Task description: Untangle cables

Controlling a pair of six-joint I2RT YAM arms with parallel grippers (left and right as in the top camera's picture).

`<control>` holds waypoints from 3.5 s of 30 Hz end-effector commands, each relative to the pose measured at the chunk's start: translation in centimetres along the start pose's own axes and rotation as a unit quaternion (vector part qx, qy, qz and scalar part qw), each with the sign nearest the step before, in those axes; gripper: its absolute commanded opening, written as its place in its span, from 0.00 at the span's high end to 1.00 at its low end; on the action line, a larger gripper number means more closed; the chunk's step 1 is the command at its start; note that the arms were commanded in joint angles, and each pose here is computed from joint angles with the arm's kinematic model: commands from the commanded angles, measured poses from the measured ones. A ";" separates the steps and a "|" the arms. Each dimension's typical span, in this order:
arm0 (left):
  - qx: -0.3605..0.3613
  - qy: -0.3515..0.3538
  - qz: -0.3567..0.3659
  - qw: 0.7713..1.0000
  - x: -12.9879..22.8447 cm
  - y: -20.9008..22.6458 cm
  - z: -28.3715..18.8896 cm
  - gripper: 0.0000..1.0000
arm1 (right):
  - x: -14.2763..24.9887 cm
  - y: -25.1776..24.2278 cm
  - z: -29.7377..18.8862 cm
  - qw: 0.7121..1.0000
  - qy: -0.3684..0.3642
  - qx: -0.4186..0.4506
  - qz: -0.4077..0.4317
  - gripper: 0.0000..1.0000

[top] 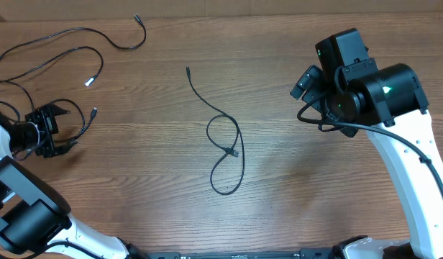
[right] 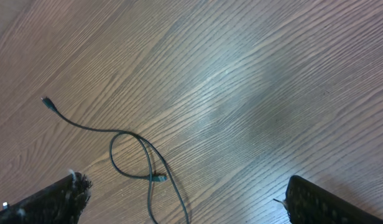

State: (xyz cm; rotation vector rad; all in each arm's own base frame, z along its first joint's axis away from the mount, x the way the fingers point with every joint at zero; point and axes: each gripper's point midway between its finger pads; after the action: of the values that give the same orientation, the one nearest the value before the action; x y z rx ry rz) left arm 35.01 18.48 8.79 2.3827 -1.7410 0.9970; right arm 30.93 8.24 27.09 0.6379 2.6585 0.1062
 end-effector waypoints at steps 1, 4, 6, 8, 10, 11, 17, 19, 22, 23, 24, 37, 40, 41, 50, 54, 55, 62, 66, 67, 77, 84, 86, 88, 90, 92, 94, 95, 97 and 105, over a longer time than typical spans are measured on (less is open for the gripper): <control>0.031 -0.030 0.102 0.994 0.4 -2.7 -2.2 0.18 | -0.1 -0.1 0.1 1.000 -0.005 0.006 -0.005 0.00; 0.025 -0.094 0.176 0.980 -0.8 -4.4 -4.3 0.17 | -0.1 -0.1 0.1 1.000 -0.005 0.006 -0.005 0.00; 0.005 -0.144 0.228 0.963 -1.7 -5.1 -5.8 0.16 | -0.1 -0.1 0.1 1.000 -0.005 0.006 -0.005 0.00; -0.012 -0.174 0.342 0.923 -1.9 -6.2 -6.6 0.15 | -0.1 -0.1 0.1 1.000 -0.005 0.006 -0.005 0.00; -0.017 -0.181 0.377 0.908 -2.1 -6.5 -6.4 0.11 | -0.1 -0.1 0.1 1.000 -0.005 0.006 -0.006 0.00; -0.022 -0.187 0.386 0.903 -2.2 -6.6 -6.5 0.06 | -0.1 -0.1 0.1 1.000 -0.005 0.006 -0.005 0.00; -0.041 -0.233 0.425 0.874 -3.0 -7.6 -6.5 0.06 | -0.1 -0.1 0.1 1.000 -0.005 0.006 -0.005 0.00; -0.035 -0.239 0.452 0.859 -2.8 -8.3 -6.0 0.07 | -0.1 -0.1 0.1 1.000 -0.005 0.006 -0.005 0.00; -0.022 -0.270 0.470 0.840 -3.5 -9.7 -5.5 0.06 | -0.1 -0.1 0.1 1.000 -0.005 0.006 -0.005 0.00; -0.022 -0.277 0.470 0.838 -3.6 -9.9 -5.6 0.06 | -0.1 -0.1 0.1 1.000 -0.005 0.006 -0.005 0.00; -0.023 -0.288 0.470 0.834 -4.0 -10.1 -5.7 0.06 | -0.1 -0.1 0.1 1.000 -0.005 0.006 -0.005 0.00; 0.009 -0.350 0.478 0.806 -8.7 -11.2 -1.8 0.22 | -0.1 -0.1 0.1 1.000 -0.005 0.006 -0.005 0.00; -0.016 -0.333 0.479 0.812 -9.4 -9.9 -0.3 0.21 | -0.1 -0.1 0.1 1.000 -0.005 0.006 -0.005 0.00; -0.008 -0.328 0.476 0.816 -9.2 -10.0 -0.4 0.22 | -0.1 -0.1 0.1 1.000 -0.005 0.006 -0.005 0.00; 0.281 0.085 0.366 0.883 8.7 -13.2 -4.0 0.07 | -0.1 -0.1 0.1 1.000 -0.005 0.006 -0.005 0.00; 0.266 0.254 0.434 0.822 19.0 -10.6 -1.8 0.02 | -0.1 -0.1 0.1 1.000 -0.005 0.006 -0.005 0.00; 0.259 0.290 0.478 0.787 22.4 -9.3 -0.7 0.00 | -0.1 -0.1 0.1 1.000 -0.005 0.006 -0.005 0.00; 0.136 0.291 0.581 0.748 31.2 -1.6 7.7 0.00 | -0.1 -0.1 0.1 1.000 -0.005 0.006 -0.005 0.00; -0.014 0.145 0.620 0.771 28.5 2.5 12.6 0.00 | -0.1 -0.1 0.1 1.000 -0.005 0.006 -0.005 0.00; -0.047 0.115 0.627 0.769 27.7 3.5 13.2 0.00 | -0.1 -0.1 0.1 1.000 -0.005 0.006 -0.005 0.00; -0.232 -0.020 0.740 0.631 28.8 12.7 14.7 0.00 | -0.2 0.3 0.1 1.000 -0.005 -0.004 -0.001 0.00; -0.226 0.049 0.759 0.609 30.6 14.7 14.8 0.00 | 1.2 1.8 -0.1 0.998 0.034 -0.048 -0.001 0.00; -0.217 0.101 0.783 0.575 32.0 16.1 14.8 0.00 | 0.5 0.2 0.1 1.000 0.018 -0.011 0.002 0.00; -0.223 0.105 0.784 0.570 32.1 16.6 14.6 0.00 | -0.2 -2.1 0.3 0.999 0.015 0.024 0.023 0.00; -0.226 0.110 0.788 0.562 32.6 17.3 14.7 0.00 | -1.3 -6.8 0.4 0.994 0.028 0.072 0.083 0.00; -0.226 0.113 0.792 0.555 33.0 17.8 14.7 0.00 | -2.0 -10.9 0.2 0.983 0.036 0.115 0.137 0.00; -0.223 0.116 0.797 0.549 33.5 18.2 14.8 0.00 | -2.3 -13.5 0.0 0.974 0.042 0.135 0.177 0.00; -0.220 0.116 0.800 0.547 33.7 18.3 14.9 0.00 | -2.6 -14.2 0.0 0.971 0.040 0.138 0.190 0.00; -0.211 0.117 0.805 0.542 34.4 18.4 15.2 0.00 | -3.0 -15.2 -0.1 0.967 0.035 0.142 0.209 0.00; -0.216 0.115 0.801 0.546 35.0 19.7 16.9 0.02 | -3.8 -15.4 0.0 0.966 0.020 0.136 0.218 0.00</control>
State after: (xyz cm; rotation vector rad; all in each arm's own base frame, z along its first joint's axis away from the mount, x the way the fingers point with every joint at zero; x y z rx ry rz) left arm 32.26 -24.52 7.00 -0.2491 -3.1512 0.4972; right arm 27.66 -6.90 25.95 1.3128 2.5533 -0.1102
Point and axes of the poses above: each gripper's point midway between its finger pads, its own z axis out along the fingers, its own y axis along the line the jaws close on, x = y × z, and after that the axes turned 10 degrees about -z, right-handed
